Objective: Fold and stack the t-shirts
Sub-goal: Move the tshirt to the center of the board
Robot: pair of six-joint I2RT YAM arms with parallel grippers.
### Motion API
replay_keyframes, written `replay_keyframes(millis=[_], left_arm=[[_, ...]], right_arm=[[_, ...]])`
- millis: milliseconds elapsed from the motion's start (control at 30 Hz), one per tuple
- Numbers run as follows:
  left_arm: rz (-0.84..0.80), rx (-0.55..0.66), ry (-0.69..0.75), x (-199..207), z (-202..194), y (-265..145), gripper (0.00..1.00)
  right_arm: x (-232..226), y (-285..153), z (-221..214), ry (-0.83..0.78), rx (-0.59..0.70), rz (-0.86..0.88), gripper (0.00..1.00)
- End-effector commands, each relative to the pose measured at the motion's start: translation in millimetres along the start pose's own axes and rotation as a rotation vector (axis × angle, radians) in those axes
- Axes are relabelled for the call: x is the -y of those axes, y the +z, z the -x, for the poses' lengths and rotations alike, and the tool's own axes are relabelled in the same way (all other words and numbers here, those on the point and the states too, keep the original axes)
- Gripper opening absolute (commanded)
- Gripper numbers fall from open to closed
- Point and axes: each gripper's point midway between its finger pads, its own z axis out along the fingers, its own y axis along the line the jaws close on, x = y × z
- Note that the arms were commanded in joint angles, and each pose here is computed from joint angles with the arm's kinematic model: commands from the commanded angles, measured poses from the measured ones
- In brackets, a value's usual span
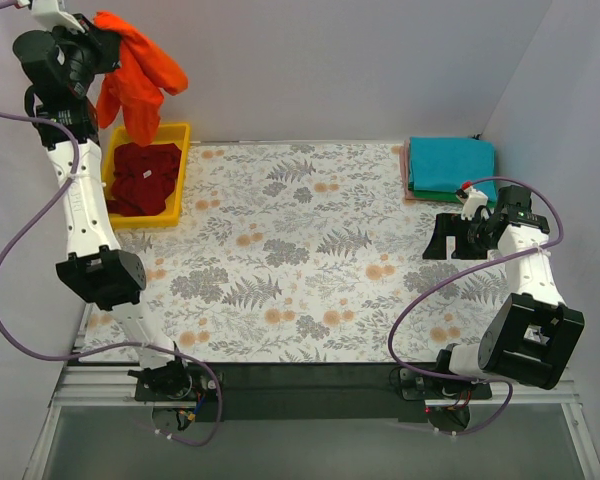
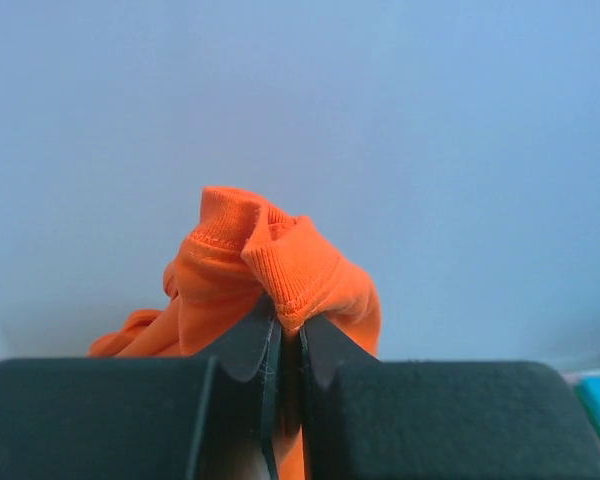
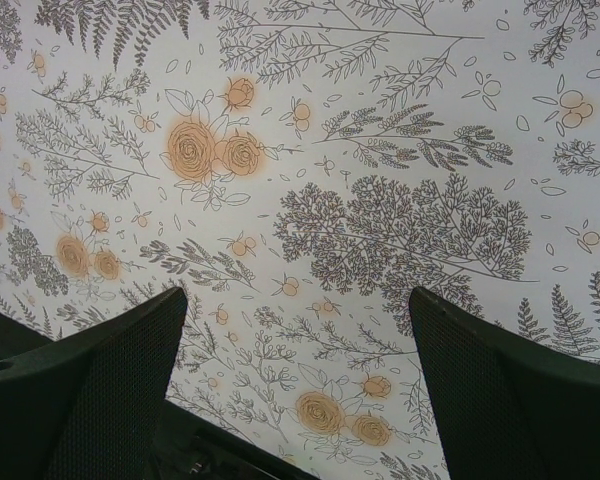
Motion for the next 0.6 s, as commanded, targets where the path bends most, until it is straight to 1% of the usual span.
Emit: replay_keyframes(millis=[0,33,67,100,133,200,233,300,333,367,400,433,467,500,533,567], left_arm=[[-0.28,0.075,-0.06,99.7,50.9,-36.6,0.0],[-0.311,0.067,-0.076,111.5,52.2,-44.4,0.0],[-0.375,0.031,-0.093,126.4,44.5,-51.0,0.0],[-0.407,-0.04,-0.149,132.6,20.4,-51.9,0.0],[-0.469,-0.068,-0.169,154.4,16.6,-64.2,0.0],[-0.571,-0.165,-0.207,181.2,-12.5,-80.1,0.0],[-0.606,-0.249,-0.247,196.5,-47.6,-85.7,0.0],[-0.656,-0.316,-0.277,215.1,-69.7,-110.6,0.0],[-0.651,-0.427,-0.336,211.7,-116.1,-120.9,0.15],[-0.641,-0.495,-0.344,208.2,-140.0,-131.9,0.39],[-0.624,-0.541,-0.321,203.6,-156.5,-143.9,0.77],[-0.566,-0.6,-0.288,191.0,-183.8,-149.1,0.85],[-0.541,-0.706,-0.267,179.8,-223.2,-168.1,0.86],[-0.534,-0.73,-0.259,174.5,-233.3,-180.5,0.88],[-0.511,-0.735,-0.276,160.4,-238.5,-188.9,0.89],[-0.539,-0.768,-0.32,158.8,-254.1,-205.3,0.9]], right_arm=[[-7.2,-4.2,3.5,-0.019,0.021,0.019,0.98],[-7.2,-4.6,3.7,-0.019,0.023,0.019,0.98],[-8.2,-5.3,4.6,-0.023,0.026,0.02,0.98],[-8.7,-5.6,4.5,-0.023,0.027,0.022,0.98],[-8.9,-6.5,4.9,-0.025,0.03,0.019,0.98],[-9.5,-7.1,5.4,-0.026,0.032,0.02,0.98],[-10.4,-7.7,5.5,-0.027,0.034,0.023,0.98],[-12.0,-8.7,6.2,-0.03,0.038,0.03,0.98],[-13.9,-9.7,7.1,-0.037,0.043,0.036,0.98],[-15.8,-11.2,7.7,-0.048,0.048,0.042,0.98],[-16.5,-12.4,8.4,-0.055,0.052,0.042,0.98],[-18.2,-14.6,10.0,-0.066,0.062,0.041,0.98],[-18.6,-16.2,10.8,-0.075,0.068,0.04,0.98],[-20.0,-17.0,11.2,-0.085,0.07,0.045,0.98],[-21.6,-19.0,13.2,-0.099,0.08,0.047,0.98],[-24.5,-19.6,13.6,-0.104,0.084,0.062,0.98]])
